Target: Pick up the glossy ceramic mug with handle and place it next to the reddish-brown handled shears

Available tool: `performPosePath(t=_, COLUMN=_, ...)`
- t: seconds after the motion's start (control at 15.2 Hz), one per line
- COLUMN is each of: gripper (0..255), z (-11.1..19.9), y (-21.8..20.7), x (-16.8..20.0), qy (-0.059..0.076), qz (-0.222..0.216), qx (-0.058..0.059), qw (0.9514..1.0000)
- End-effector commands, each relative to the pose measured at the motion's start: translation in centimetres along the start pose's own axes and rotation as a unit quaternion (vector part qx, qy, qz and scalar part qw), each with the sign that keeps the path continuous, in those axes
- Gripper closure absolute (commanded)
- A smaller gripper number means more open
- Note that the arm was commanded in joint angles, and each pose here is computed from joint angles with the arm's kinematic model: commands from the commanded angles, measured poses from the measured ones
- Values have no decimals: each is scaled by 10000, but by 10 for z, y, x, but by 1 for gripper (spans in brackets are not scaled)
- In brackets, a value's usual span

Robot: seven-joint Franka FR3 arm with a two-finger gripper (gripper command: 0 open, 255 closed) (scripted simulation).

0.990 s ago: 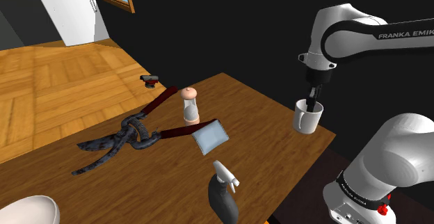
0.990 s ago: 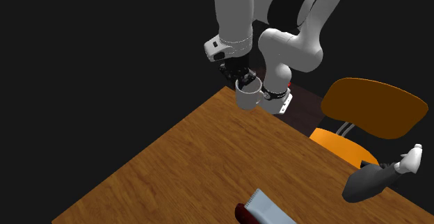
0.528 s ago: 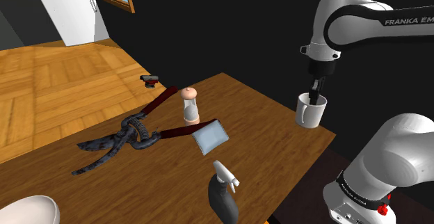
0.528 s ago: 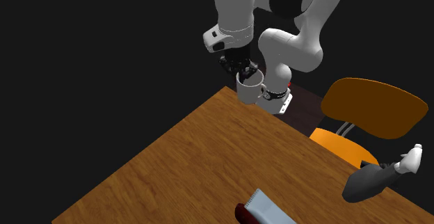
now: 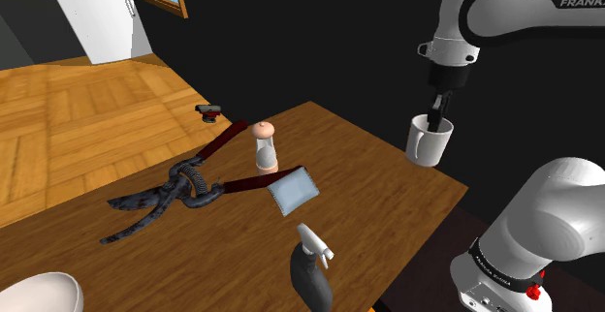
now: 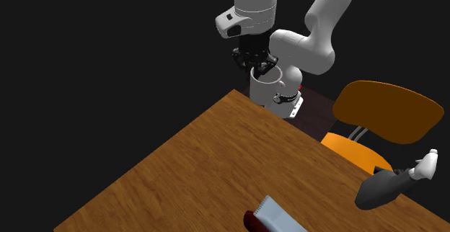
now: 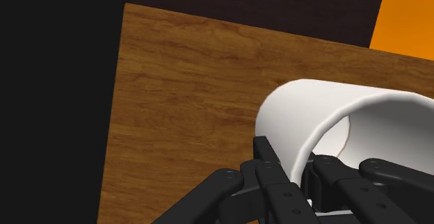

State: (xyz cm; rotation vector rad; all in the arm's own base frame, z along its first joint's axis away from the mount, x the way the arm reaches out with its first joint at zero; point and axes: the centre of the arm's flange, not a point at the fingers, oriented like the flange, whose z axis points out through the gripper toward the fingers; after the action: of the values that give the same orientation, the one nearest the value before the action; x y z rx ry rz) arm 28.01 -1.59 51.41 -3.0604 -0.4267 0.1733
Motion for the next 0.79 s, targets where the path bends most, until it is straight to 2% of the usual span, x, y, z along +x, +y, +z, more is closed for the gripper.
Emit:
performPosePath(t=0.0, gripper=255, z=-7, y=-22, x=9, qy=137, qz=2, qx=-23, qw=9999)
performPosePath(t=0.73, gripper=255, z=-10, y=-137, x=97, qy=137, qz=2, qx=-23, qw=9999)
